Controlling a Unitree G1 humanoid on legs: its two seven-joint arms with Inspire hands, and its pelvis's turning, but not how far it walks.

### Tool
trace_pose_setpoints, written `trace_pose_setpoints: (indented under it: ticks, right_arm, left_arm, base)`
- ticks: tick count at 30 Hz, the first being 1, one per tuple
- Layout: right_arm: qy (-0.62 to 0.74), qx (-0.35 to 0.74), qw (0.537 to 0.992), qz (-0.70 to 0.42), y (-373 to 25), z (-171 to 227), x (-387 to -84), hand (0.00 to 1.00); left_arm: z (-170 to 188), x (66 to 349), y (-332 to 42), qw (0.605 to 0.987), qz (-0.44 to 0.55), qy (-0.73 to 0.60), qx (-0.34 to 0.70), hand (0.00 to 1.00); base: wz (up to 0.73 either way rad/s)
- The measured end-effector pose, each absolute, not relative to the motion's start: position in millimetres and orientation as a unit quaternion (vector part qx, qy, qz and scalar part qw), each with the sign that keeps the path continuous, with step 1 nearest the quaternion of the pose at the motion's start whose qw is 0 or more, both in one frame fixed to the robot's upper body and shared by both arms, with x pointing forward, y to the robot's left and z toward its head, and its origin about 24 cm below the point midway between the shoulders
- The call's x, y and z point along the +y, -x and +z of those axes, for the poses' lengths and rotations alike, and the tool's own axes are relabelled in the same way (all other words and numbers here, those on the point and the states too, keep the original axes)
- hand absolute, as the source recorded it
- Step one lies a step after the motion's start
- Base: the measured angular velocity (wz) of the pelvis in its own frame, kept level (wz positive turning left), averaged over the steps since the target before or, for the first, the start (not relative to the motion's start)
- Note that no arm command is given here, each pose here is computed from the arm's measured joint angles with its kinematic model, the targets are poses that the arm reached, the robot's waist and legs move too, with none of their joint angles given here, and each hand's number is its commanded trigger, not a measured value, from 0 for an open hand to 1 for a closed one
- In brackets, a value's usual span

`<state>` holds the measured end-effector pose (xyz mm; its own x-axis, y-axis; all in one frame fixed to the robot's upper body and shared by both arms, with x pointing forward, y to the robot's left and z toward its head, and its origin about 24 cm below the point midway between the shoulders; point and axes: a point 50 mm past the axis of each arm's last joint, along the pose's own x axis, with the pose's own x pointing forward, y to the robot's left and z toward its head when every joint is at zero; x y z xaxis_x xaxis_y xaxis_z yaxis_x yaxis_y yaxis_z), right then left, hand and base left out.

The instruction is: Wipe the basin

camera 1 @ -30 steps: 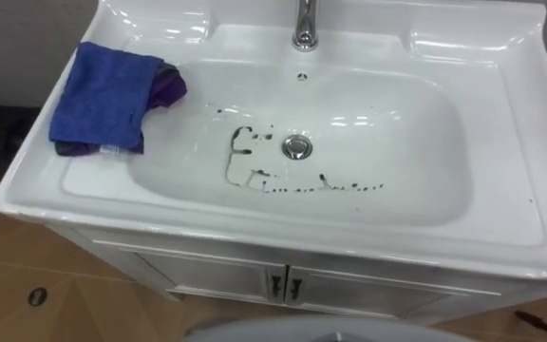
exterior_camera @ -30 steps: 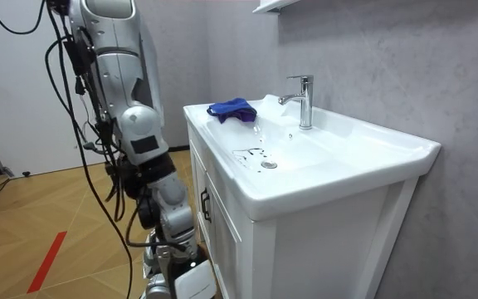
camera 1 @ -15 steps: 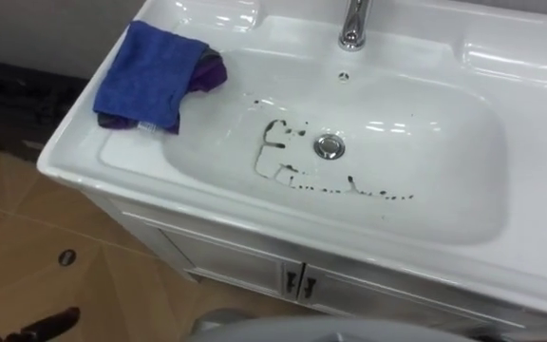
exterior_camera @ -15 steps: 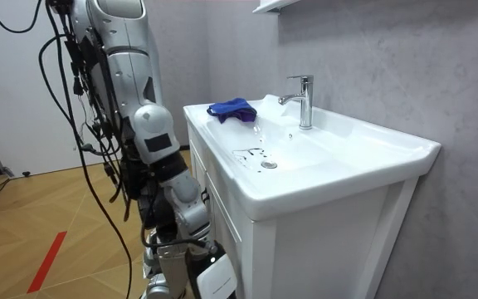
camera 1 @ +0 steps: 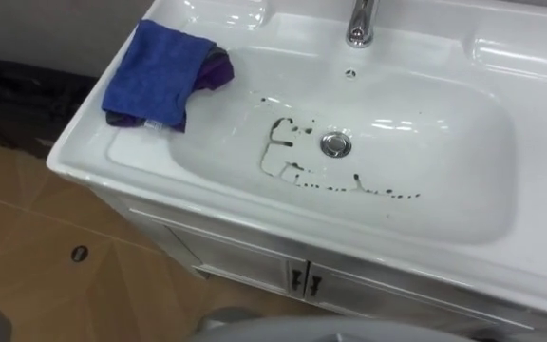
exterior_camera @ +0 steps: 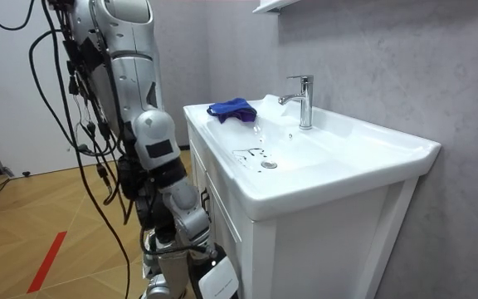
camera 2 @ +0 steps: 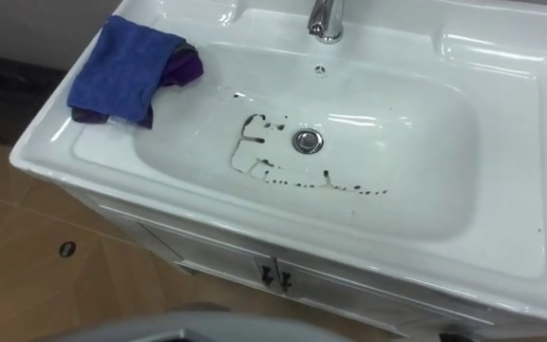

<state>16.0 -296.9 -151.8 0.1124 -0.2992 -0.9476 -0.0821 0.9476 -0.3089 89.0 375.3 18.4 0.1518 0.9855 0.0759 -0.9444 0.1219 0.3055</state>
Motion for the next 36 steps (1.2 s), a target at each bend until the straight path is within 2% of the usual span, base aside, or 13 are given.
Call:
trace_pose_setpoints:
  ticks: [6, 11, 19, 30, 36]
  right_arm:
    - [0.145, 0.648, 0.744, -0.066, -21, -151, -297, 0.0]
    - [0.147, 0.64, 0.751, -0.059, -20, -149, -297, 0.0]
    - [0.145, 0.645, 0.749, -0.053, -16, -150, -295, 0.0]
    - [0.13, 0.668, 0.732, -0.034, -5, -153, -289, 0.0]
    - [0.13, 0.668, 0.732, -0.029, -5, -154, -287, 0.0]
  left_arm:
    - [33, 377, -97, 0.752, 0.642, -0.145, 0.035, 0.0]
    - [62, 375, -114, 0.758, 0.636, -0.14, -0.037, 0.0]
    - [75, 372, -122, 0.769, 0.621, -0.135, -0.069, 0.0]
    - [63, 354, -139, 0.817, 0.562, -0.123, -0.05, 0.0]
    - [45, 326, -155, 0.862, 0.492, -0.124, -0.017, 0.0]
  base:
    - [-0.08]
    - [-0.15]
    - [-0.14]
    - [-0.07]
    - [-0.05]
